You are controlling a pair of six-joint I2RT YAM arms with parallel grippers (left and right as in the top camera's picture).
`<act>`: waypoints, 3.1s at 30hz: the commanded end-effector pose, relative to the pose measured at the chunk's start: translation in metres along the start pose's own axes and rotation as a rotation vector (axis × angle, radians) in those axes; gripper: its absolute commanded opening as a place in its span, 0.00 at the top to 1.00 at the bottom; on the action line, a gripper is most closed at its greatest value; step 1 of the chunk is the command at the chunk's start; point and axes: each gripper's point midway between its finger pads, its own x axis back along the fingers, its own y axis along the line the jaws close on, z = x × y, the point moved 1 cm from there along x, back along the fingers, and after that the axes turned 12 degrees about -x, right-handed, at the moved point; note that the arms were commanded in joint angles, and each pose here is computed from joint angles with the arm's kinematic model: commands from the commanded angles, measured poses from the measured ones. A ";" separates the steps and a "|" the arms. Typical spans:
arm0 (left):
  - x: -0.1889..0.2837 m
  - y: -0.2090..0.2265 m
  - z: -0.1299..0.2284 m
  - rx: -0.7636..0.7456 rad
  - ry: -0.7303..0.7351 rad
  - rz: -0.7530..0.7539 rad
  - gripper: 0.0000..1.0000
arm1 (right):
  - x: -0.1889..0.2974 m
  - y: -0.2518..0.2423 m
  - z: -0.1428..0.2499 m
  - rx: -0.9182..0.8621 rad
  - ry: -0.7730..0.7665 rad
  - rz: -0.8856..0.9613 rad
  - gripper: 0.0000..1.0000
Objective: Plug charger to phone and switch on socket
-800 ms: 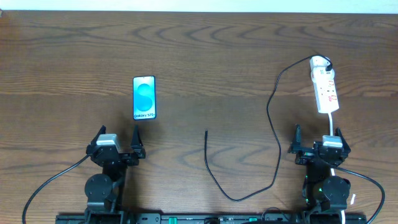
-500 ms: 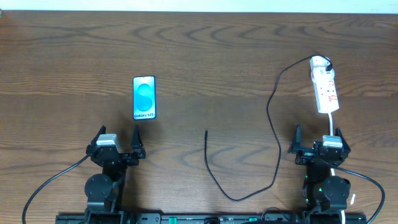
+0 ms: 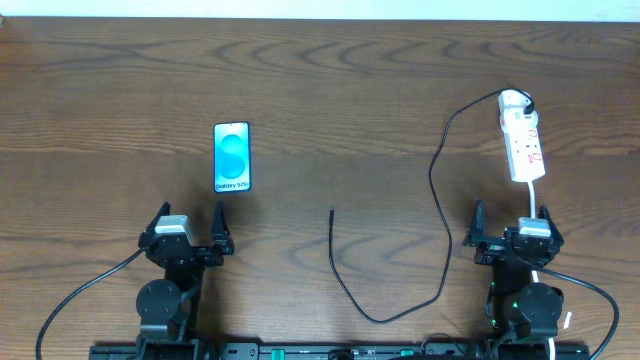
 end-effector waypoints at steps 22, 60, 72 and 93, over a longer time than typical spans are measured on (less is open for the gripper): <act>-0.001 0.001 0.017 -0.012 0.054 -0.012 0.09 | 0.000 -0.001 -0.001 -0.013 -0.006 0.009 0.01; -0.001 0.001 0.017 -0.012 0.054 -0.012 0.09 | 0.000 -0.001 -0.001 -0.013 -0.006 0.008 0.01; -0.001 0.001 0.017 -0.013 0.054 -0.012 0.09 | 0.000 -0.001 -0.001 -0.013 -0.006 0.008 0.01; 0.007 0.003 -0.021 -0.009 -0.026 -0.008 0.09 | 0.000 -0.001 -0.001 -0.013 -0.006 0.008 0.01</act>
